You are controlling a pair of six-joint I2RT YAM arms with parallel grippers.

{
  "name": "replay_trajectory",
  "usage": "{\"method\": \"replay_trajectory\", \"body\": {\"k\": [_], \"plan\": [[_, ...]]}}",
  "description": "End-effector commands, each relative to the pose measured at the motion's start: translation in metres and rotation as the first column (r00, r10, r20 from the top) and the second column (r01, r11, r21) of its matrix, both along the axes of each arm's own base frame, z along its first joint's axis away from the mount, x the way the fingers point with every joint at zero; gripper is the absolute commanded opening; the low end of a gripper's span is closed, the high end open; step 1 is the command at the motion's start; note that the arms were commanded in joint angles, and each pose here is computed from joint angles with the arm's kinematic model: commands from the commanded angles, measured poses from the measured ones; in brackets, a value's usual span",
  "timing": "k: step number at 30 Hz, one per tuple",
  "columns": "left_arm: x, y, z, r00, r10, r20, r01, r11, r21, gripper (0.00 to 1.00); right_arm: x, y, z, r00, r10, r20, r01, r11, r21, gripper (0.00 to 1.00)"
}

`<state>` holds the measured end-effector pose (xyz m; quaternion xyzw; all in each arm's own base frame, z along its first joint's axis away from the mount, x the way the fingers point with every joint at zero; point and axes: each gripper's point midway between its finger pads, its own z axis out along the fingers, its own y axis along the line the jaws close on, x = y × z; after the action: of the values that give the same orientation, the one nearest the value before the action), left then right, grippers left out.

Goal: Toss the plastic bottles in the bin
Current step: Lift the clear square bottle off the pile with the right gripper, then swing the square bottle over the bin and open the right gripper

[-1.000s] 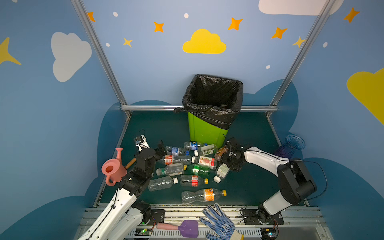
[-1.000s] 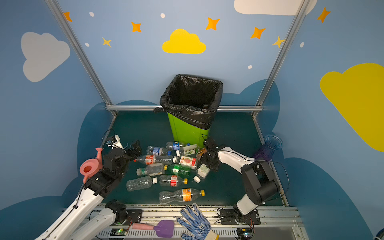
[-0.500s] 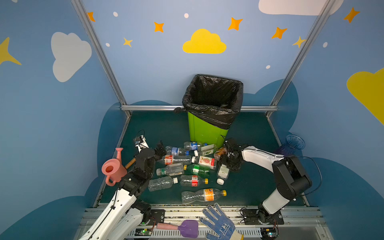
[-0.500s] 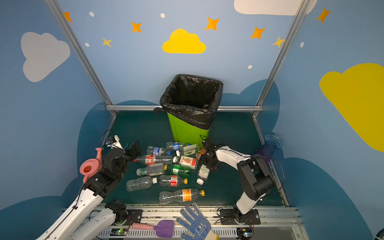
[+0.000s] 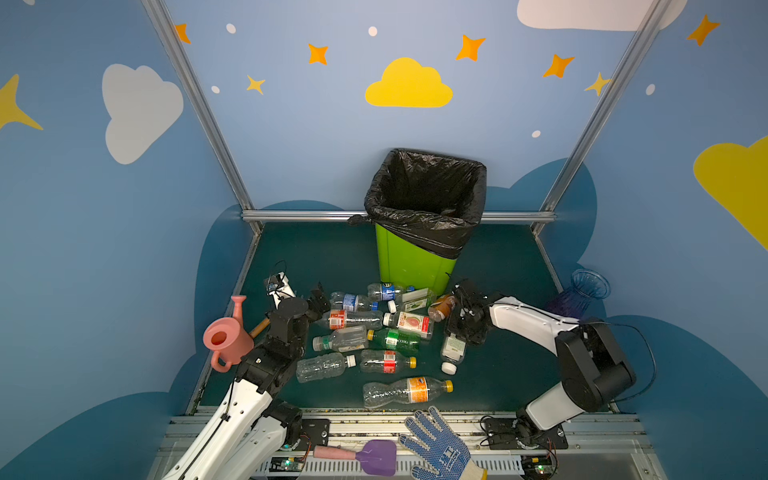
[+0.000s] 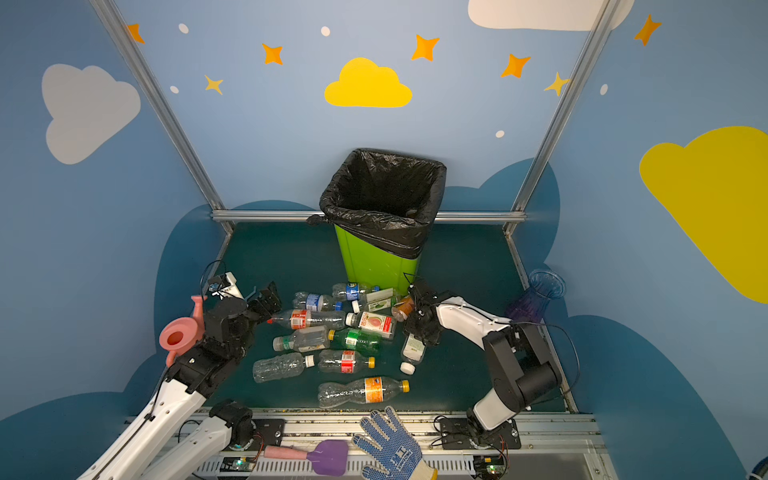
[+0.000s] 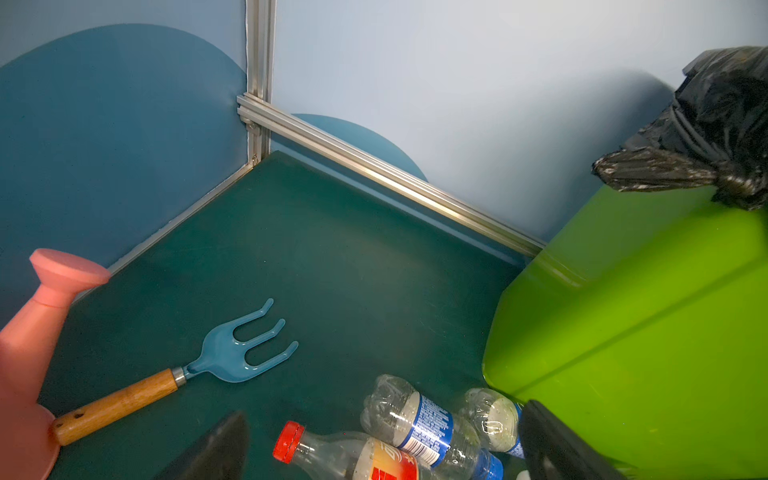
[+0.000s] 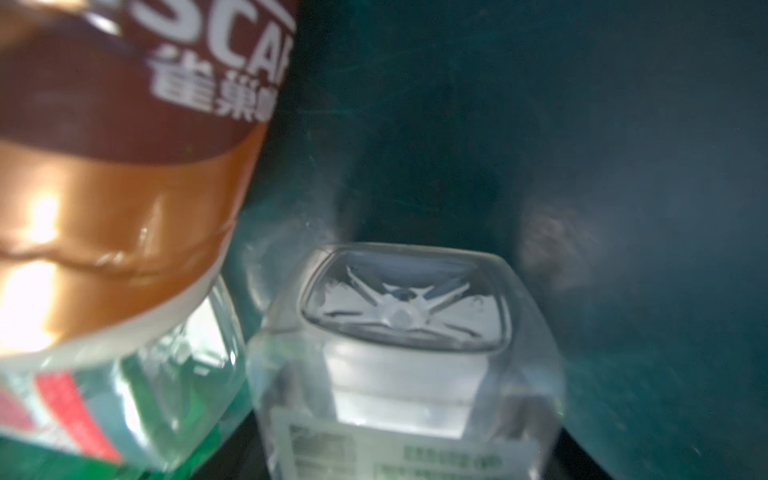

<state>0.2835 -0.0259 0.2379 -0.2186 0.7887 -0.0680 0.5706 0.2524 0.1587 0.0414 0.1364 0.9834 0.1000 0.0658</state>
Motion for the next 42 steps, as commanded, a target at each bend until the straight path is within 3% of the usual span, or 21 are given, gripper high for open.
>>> {"method": "replay_trajectory", "body": {"k": [1, 4, 6, 9, 13, 17, 19, 21, 22, 24, 26, 28, 29, 31, 32, 34, 35, 38, 40, 42], "plan": [[0.000, 0.006, -0.011, 0.999, 0.030, -0.025, -0.030, 1.000, 0.002, 1.00, 0.012, -0.019, 0.040, 0.992, -0.032, 0.118, 0.032, 0.999, 0.006, 0.55], [0.002, 0.008, -0.021, 0.997, 0.046, -0.057, -0.046, 0.999, 0.004, 1.00, 0.032, -0.044, 0.093, 0.957, -0.091, 0.276, 0.087, 0.996, 0.028, 0.54], [0.004, 0.010, -0.030, 0.995, 0.062, -0.084, -0.063, 0.998, -0.005, 1.00, 0.047, -0.067, 0.145, 0.899, -0.101, 0.426, 0.105, 0.994, 0.014, 0.56], [0.008, 0.012, -0.046, 0.989, 0.074, -0.130, -0.079, 0.997, -0.028, 1.00, 0.060, -0.104, 0.247, 0.751, -0.089, 0.654, 0.116, 0.993, 0.002, 0.57], [0.013, 0.019, -0.069, 0.973, 0.104, -0.207, -0.119, 0.991, -0.060, 1.00, 0.046, -0.152, 0.405, 0.438, -0.074, 0.896, 0.211, 0.977, -0.022, 0.60], [0.015, 0.025, -0.082, 0.955, 0.130, -0.267, -0.149, 0.987, -0.052, 1.00, 0.009, -0.166, 0.532, 0.114, -0.037, 0.993, 0.252, 0.968, 0.007, 0.61], [0.015, 0.027, -0.086, 0.949, 0.136, -0.285, -0.156, 0.987, -0.049, 1.00, -0.001, -0.164, 0.569, -0.011, -0.044, 0.999, 0.231, 0.972, 0.046, 0.62], [0.015, 0.026, -0.090, 0.944, 0.134, -0.303, -0.157, 0.986, -0.052, 1.00, 0.001, -0.158, 0.591, -0.093, -0.090, 0.992, 0.181, 0.978, 0.106, 0.63], [0.014, 0.025, -0.093, 0.941, 0.129, -0.313, -0.154, 0.987, -0.054, 1.00, 0.010, -0.148, 0.597, -0.112, -0.128, 0.985, 0.117, 0.983, 0.141, 0.63], [0.014, 0.024, -0.096, 0.937, 0.125, -0.325, -0.152, 0.987, -0.060, 1.00, 0.047, -0.116, 0.595, -0.077, -0.187, 0.979, -0.067, 0.981, 0.182, 0.63], [0.015, 0.021, -0.099, 0.935, 0.111, -0.336, -0.144, 0.987, -0.074, 1.00, 0.110, -0.065, 0.571, 0.059, -0.202, 0.978, -0.239, 0.948, 0.211, 0.61], [0.017, 0.017, -0.101, 0.934, 0.092, -0.346, -0.131, 0.987, -0.089, 1.00, 0.161, 0.001, 0.533, 0.190, -0.067, 0.979, -0.352, 0.927, 0.132, 0.64], [0.017, 0.016, -0.101, 0.932, 0.089, -0.350, -0.130, 0.987, -0.097, 1.00, 0.193, 0.037, 0.497, 0.279, 0.036, 0.959, -0.408, 0.909, 0.084, 0.67], [0.017, 0.016, -0.102, 0.928, 0.090, -0.362, -0.134, 0.986, -0.098, 1.00, 0.215, 0.053, 0.472, 0.359, 0.084, 0.930, -0.412, 0.908, 0.077, 0.76], [0.016, 0.017, -0.101, 0.925, 0.095, -0.369, -0.140, 0.985, -0.097, 1.00, 0.211, 0.040, 0.484, 0.337, 0.040, 0.941, -0.393, 0.914, 0.102, 0.79], [0.014, 0.019, -0.097, 0.924, 0.100, -0.369, -0.141, 0.986, -0.087, 1.00, 0.208, 0.019, 0.497, 0.352, -0.010, 0.936, -0.364, 0.920, 0.147, 0.92], [0.013, 0.020, -0.094, 0.927, 0.100, -0.362, -0.138, 0.987, -0.079, 1.00, 0.198, 0.006, 0.511, 0.303, -0.015, 0.953, -0.326, 0.938, 0.118, 0.95], [0.014, 0.021, -0.088, 0.936, 0.097, -0.338, -0.128, 0.989, -0.071, 1.00, 0.155, -0.040, 0.554, 0.089, -0.079, 0.993, -0.216, 0.972, 0.097, 0.98], [0.016, 0.020, -0.086, 0.941, 0.093, -0.325, -0.125, 0.989, -0.079, 1.00, 0.126, -0.065, 0.568, 0.037, -0.119, 0.992, -0.184, 0.975, 0.124, 0.98], [0.018, 0.016, -0.085, 0.945, 0.074, -0.320, -0.108, 0.990, -0.089, 1.00, 0.103, -0.079, 0.569, 0.036, -0.107, 0.994, -0.153, 0.982, 0.111, 0.98]]}}
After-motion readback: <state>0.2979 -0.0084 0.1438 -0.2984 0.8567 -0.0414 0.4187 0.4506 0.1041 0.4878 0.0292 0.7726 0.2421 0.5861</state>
